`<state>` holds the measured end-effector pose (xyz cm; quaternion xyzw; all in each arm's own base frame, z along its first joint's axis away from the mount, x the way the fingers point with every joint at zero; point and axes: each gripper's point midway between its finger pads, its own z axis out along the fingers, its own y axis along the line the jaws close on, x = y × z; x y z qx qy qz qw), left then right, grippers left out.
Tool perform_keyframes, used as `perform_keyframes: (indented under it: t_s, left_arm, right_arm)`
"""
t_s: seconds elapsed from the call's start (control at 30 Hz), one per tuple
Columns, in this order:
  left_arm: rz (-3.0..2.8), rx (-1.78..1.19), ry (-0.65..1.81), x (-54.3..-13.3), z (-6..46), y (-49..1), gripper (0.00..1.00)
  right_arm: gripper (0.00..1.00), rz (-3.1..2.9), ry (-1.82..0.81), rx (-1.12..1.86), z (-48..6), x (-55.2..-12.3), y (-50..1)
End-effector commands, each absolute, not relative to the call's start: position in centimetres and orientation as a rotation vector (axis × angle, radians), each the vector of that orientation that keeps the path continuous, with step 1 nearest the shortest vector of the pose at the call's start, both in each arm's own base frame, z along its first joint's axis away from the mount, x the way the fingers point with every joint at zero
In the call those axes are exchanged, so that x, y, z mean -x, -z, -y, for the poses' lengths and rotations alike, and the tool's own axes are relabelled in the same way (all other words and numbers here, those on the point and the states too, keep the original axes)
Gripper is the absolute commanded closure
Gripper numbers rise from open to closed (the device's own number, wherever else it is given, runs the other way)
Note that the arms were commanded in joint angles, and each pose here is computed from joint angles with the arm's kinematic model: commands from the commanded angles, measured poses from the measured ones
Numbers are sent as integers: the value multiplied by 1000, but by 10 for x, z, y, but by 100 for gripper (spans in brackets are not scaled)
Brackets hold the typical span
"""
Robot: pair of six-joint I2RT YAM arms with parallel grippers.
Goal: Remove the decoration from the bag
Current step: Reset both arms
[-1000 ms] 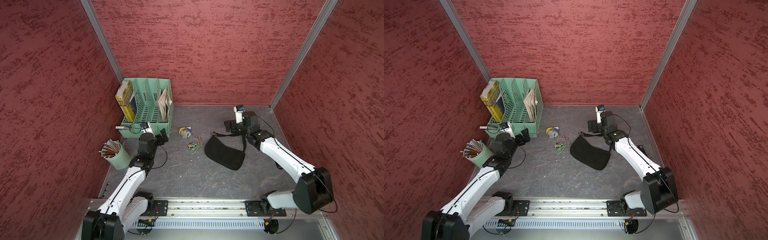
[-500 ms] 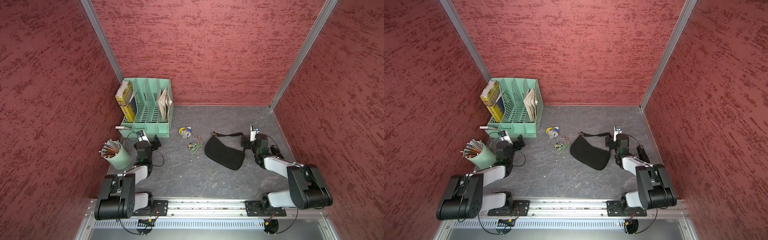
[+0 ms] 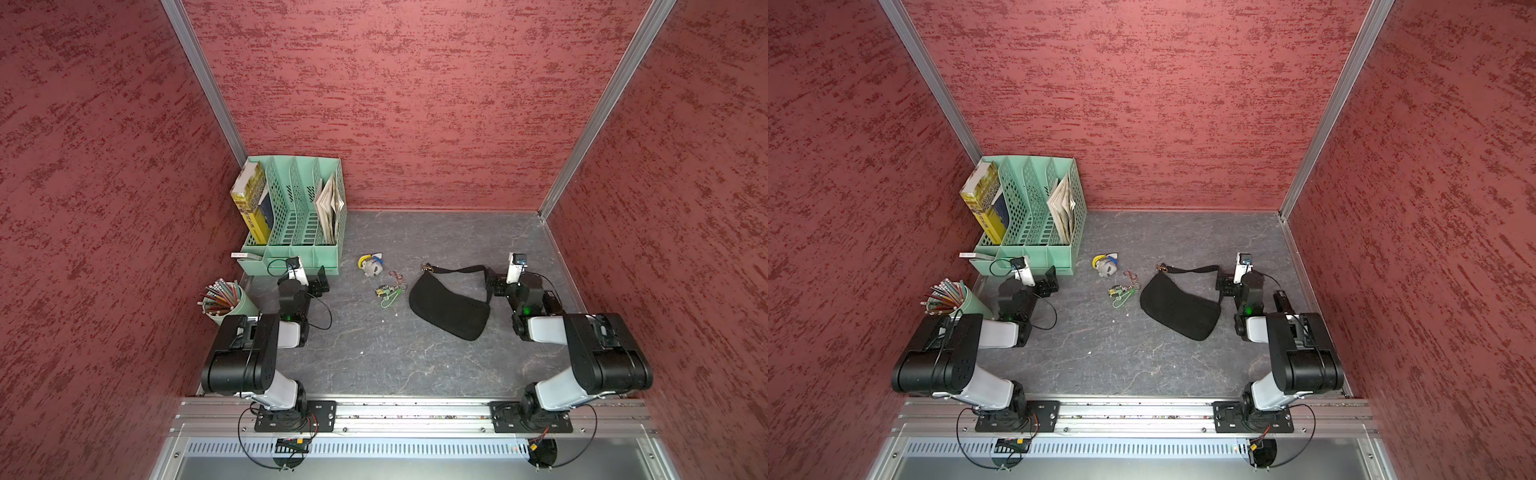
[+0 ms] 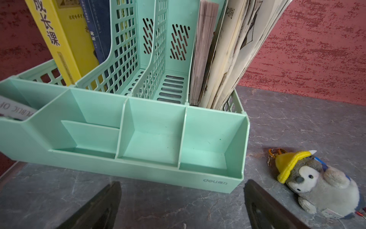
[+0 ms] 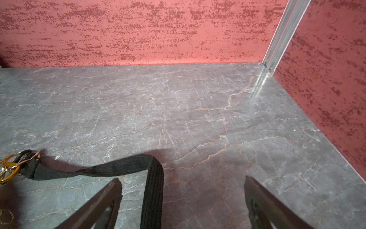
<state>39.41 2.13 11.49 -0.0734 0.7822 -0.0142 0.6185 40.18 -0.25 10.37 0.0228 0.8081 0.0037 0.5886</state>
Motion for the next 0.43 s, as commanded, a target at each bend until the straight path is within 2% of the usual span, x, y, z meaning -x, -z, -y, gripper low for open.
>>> perform_keyframes:
  t_s: [0.0, 0.4]
  left_arm:
    - [-1820, 119, 34, -400, -14, -115, 0]
    - [-1824, 112, 34, -400, -13, -114, 0]
  right_arm:
    - [1, -1831, -30, -51, 1, -405, -117]
    - [2, -1830, -32, -48, 0, -405, -117]
